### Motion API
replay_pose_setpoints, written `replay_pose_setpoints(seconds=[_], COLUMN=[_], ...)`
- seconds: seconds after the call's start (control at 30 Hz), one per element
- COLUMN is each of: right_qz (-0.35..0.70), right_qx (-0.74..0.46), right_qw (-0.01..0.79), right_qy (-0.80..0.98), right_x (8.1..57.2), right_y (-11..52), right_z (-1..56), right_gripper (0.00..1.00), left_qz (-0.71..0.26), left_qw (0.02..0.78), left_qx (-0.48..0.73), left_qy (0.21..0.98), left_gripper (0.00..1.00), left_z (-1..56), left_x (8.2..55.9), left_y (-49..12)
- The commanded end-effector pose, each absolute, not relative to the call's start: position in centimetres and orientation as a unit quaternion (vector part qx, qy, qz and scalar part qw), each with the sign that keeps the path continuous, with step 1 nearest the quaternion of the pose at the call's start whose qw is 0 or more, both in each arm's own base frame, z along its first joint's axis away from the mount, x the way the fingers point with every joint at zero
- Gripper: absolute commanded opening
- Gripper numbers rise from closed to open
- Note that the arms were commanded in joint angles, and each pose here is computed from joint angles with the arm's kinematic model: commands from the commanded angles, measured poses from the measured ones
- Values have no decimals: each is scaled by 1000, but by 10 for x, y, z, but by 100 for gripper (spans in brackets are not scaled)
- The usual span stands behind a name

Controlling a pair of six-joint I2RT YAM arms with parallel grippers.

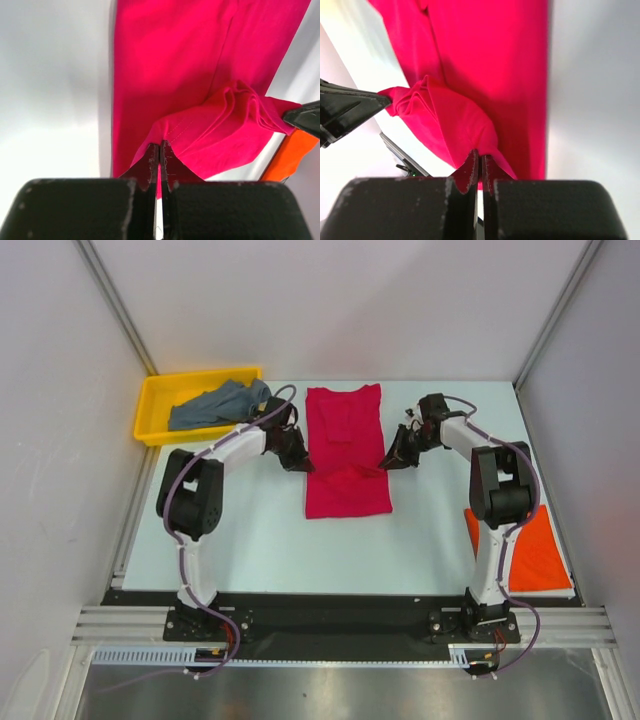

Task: Fold and stack the t-shirts
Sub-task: Fold the tshirt

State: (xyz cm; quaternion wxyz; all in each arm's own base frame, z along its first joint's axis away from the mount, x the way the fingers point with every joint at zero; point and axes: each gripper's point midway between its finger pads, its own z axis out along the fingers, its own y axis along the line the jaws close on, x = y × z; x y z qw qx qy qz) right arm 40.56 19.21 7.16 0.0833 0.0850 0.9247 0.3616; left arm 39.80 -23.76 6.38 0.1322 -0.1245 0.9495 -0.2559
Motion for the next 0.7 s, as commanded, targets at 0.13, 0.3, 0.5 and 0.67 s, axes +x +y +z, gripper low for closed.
replay_pose_setpoints(seconds=[0.13, 0.3, 0.5, 0.67], right_qz=[379, 383, 384, 384], right_qx=[80, 80, 84, 84], right_qw=[95, 89, 82, 79], right_qy=[917, 916, 916, 916], right_x=[432, 444, 454, 459], right_y=[185, 182, 183, 182], right_z=[82, 77, 72, 67], right_gripper=[0, 0, 2, 2], left_qz=[-272, -277, -288, -291], left_qw=[167, 141, 140, 136], left_qx=[-124, -127, -127, -122], left_qy=[940, 942, 939, 939], left_gripper=[0, 0, 1, 5], left_z=[85, 78, 75, 72], left_x=[429, 436, 446, 452], left_y=[-228, -223, -227, -230])
